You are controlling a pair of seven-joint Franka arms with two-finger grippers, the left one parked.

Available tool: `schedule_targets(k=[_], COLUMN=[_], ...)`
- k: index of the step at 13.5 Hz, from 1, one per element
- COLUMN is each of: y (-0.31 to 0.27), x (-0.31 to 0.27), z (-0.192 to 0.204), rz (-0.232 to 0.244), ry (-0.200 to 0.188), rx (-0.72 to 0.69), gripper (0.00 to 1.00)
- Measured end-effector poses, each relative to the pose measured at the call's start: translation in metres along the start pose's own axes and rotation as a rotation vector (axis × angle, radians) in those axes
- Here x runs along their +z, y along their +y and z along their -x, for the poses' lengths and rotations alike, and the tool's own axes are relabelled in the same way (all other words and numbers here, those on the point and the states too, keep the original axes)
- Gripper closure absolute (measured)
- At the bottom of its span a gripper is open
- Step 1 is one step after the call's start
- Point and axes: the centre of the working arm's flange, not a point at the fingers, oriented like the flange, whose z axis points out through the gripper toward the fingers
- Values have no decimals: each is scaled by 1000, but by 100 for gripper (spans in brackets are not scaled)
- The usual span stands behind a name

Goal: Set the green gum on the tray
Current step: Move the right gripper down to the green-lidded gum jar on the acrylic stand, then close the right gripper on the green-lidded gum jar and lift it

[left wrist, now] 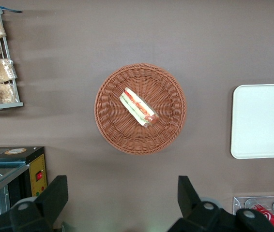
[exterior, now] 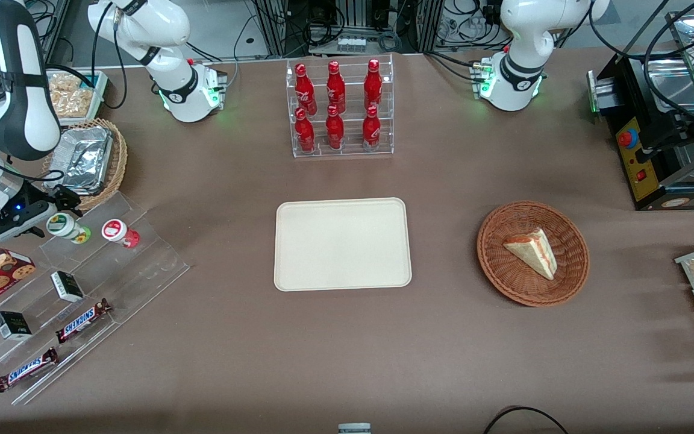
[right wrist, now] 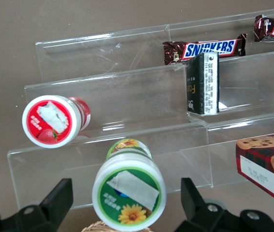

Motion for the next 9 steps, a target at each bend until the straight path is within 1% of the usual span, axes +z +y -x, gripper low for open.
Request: schedule_targets(k=[1, 2, 3, 4, 5, 9], y=[0, 0, 0, -1, -1, -1], x=[1, 1, 1, 1, 0, -6], z=[0, -1, -1, -2, -2, -7], rz=[0, 1, 2, 3, 3, 5], ry=[0, 1, 1, 2, 2, 5], rx=[-3, -5, -6, -6, -7, -16], gripper=[4, 13, 26, 36, 41, 41])
